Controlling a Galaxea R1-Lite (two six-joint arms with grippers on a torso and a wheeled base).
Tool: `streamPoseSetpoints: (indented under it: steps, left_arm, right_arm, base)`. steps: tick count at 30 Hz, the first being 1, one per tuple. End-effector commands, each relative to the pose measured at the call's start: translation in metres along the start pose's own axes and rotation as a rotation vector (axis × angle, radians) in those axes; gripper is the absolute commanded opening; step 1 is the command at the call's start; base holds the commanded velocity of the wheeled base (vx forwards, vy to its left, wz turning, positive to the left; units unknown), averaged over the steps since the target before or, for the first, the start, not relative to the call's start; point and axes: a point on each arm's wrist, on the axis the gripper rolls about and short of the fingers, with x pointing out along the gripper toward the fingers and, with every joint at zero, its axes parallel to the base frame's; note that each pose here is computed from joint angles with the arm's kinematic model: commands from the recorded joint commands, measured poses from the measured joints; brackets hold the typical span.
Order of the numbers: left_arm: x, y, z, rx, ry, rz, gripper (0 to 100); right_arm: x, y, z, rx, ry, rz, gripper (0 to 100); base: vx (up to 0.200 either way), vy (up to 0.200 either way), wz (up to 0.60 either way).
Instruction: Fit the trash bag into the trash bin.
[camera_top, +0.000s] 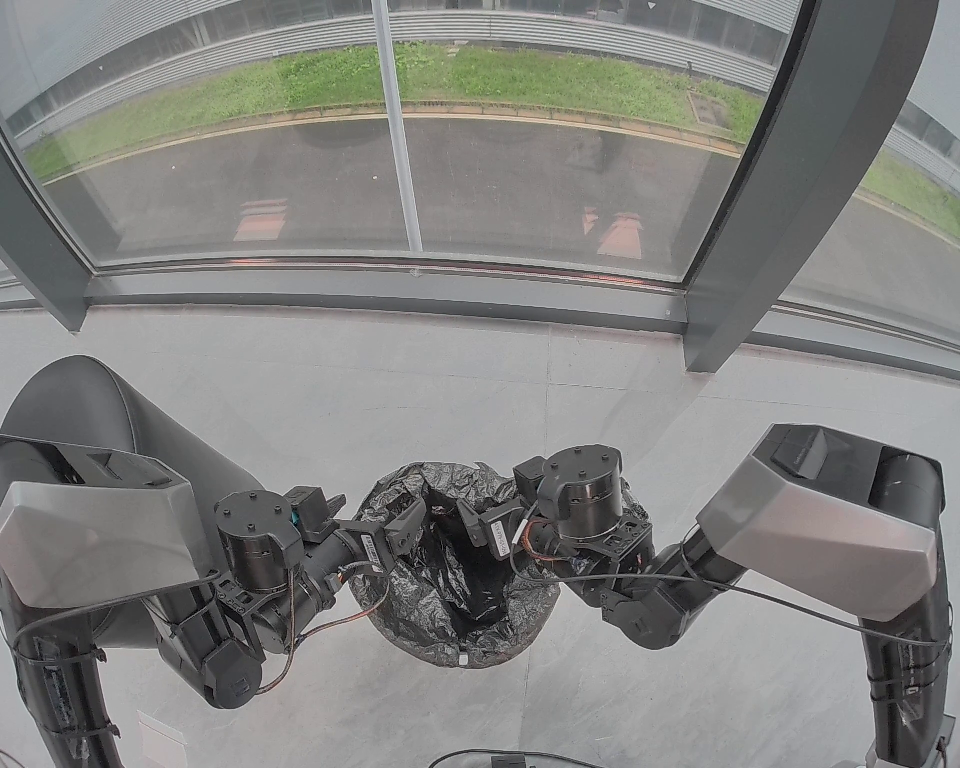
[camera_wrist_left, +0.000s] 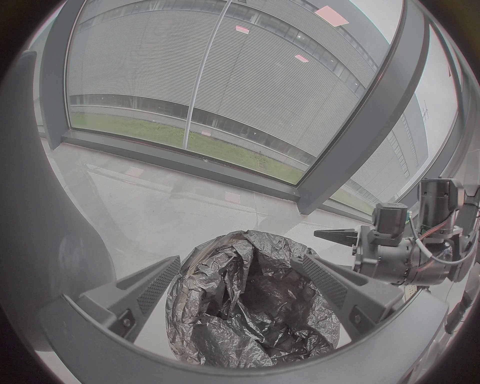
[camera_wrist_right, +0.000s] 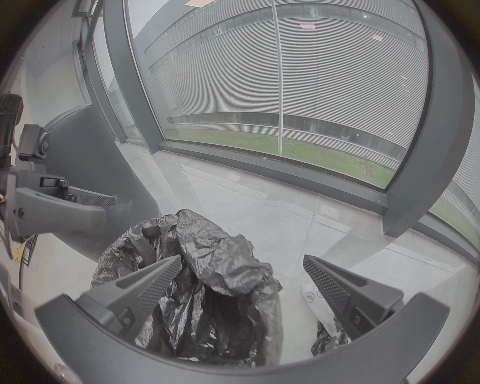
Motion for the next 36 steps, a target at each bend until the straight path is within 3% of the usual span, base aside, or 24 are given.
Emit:
streamPoseSetpoints:
  steps: [1, 12, 26, 36]
  left_arm:
    - [-0.001, -0.001, 0.002, -0.004, -0.007, -0.002, 100]
    - [-0.001, -0.001, 0.001, -0.009, -0.001, -0.003, 100]
    - [-0.002, 0.0, 0.0, -0.007, 0.002, -0.001, 100]
    - [-0.017, -0.006, 0.011, -0.03, -0.016, -0.018, 100]
  right_arm:
    - [0.026, 0.009, -0.02, -0.008, 0.021, 0.001, 100]
    - [0.058, -0.008, -0.034, -0.016, 0.014, -0.054, 100]
    - [0.06, -0.006, -0.044, -0.027, 0.031, -0.056, 100]
    - [0.01, 0.0, -0.002, 0.01, -0.002, -0.013, 100]
  base:
    - [0.0, 0.0, 0.0]
    - [0.0, 0.0, 0.0]
    - [0.0, 0.0, 0.0]
    - [0.0, 0.0, 0.0]
